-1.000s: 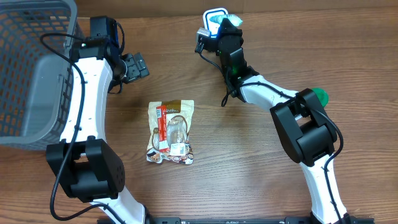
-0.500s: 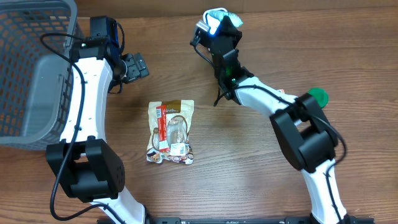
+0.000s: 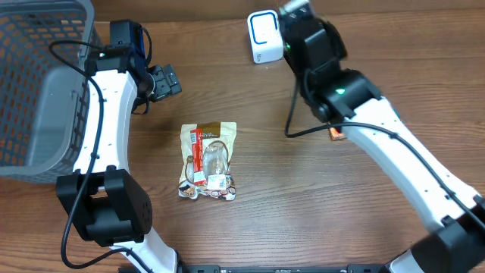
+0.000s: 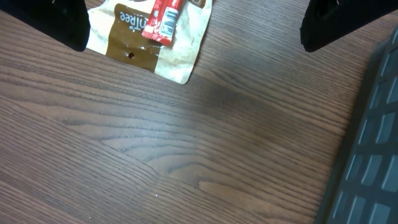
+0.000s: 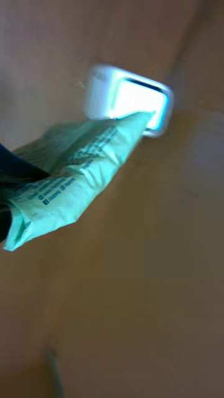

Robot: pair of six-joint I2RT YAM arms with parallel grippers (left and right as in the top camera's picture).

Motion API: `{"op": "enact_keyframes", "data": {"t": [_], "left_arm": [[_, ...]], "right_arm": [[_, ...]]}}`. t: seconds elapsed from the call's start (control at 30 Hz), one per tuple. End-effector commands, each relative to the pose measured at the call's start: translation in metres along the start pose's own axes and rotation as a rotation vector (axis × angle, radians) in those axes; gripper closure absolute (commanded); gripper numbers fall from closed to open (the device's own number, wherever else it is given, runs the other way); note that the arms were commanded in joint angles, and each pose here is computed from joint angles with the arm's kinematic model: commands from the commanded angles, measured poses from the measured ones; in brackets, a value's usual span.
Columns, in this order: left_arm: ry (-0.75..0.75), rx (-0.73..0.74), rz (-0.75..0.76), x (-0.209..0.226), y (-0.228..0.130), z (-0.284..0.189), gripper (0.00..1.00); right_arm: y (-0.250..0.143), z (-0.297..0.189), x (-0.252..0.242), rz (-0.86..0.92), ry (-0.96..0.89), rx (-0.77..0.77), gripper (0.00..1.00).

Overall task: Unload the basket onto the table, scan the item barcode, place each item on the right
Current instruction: 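Carry the wipes pack back down toward the right side of the table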

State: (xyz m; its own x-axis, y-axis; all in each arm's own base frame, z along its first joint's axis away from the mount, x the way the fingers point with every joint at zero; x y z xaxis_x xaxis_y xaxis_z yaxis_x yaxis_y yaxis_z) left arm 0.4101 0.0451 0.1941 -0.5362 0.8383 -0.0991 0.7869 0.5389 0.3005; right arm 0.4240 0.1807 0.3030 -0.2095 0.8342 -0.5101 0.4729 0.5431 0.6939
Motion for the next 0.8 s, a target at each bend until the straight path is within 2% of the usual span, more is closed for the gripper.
{"op": "enact_keyframes", "data": {"t": [0.0,0.17,0.27,0.47,0.77], "left_arm": [[0.009,0.002,0.008,0.0,0.0,0.003,0.0],[0.01,0.002,0.008,0.0,0.0,0.003,0.0],[0.009,0.002,0.008,0.0,0.0,0.003,0.0],[0.009,0.002,0.008,0.0,0.0,0.003,0.0],[0.009,0.002,0.008,0.0,0.0,0.003,0.01]], "right_arm": [[-0.031,0.005,0.018,0.353,0.199,0.151,0.97],[-0.094,0.0,0.045,0.381,0.455,0.457,0.96],[-0.124,-0.001,0.051,0.308,0.498,0.55,0.96],[-0.157,0.004,0.065,0.079,0.565,0.566,0.96],[-0.185,0.024,0.085,0.059,0.569,0.536,0.96]]}}
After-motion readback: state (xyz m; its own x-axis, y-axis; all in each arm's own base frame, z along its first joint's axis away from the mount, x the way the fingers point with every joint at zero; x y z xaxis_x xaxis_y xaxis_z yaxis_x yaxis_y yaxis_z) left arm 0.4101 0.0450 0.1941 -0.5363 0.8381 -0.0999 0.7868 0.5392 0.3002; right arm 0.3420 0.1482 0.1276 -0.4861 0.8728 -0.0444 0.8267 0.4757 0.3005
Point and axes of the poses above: each gripper's point midway between its finger pads, its own z axis out along the fingers, its own x axis along the line the jaws close on, y = z × x, the point moved 4 cm from there along -z, back along the fingers, and after that the axes turned 8 degrees about -z, right-handed, at the moved point
